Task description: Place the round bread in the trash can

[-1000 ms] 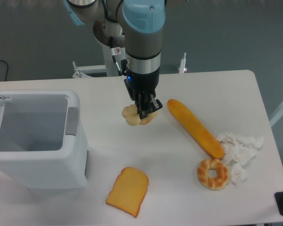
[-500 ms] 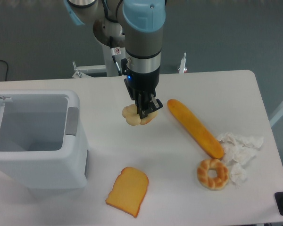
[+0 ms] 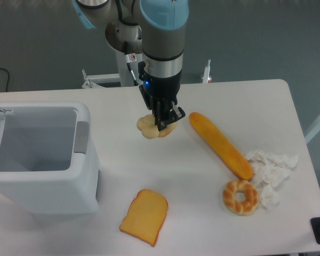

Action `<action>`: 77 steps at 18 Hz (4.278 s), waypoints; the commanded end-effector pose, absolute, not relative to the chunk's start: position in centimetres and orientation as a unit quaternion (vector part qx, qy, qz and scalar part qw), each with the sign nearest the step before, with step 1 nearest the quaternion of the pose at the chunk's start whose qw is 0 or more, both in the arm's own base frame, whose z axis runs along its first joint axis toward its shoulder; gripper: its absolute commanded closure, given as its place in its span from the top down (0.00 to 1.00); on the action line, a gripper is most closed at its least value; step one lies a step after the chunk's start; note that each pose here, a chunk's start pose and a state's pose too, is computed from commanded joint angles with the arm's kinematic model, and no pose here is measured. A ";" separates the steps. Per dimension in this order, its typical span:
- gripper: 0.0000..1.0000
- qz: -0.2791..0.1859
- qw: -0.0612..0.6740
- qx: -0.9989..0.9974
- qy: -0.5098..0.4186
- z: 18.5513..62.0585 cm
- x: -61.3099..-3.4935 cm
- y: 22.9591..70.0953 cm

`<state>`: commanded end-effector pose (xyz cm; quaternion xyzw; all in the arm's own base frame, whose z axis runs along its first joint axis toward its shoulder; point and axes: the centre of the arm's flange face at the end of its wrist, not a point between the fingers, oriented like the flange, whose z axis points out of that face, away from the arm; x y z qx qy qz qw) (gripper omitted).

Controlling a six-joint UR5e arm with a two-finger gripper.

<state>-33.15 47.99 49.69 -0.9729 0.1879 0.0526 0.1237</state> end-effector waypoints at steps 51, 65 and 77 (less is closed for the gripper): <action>0.75 -0.094 0.351 -0.927 0.091 54.6 -19.5 56.4; 0.75 -0.095 0.343 -0.928 0.114 53.8 -17.7 57.0; 1.00 -0.020 0.324 -0.944 0.063 54.6 -25.1 53.3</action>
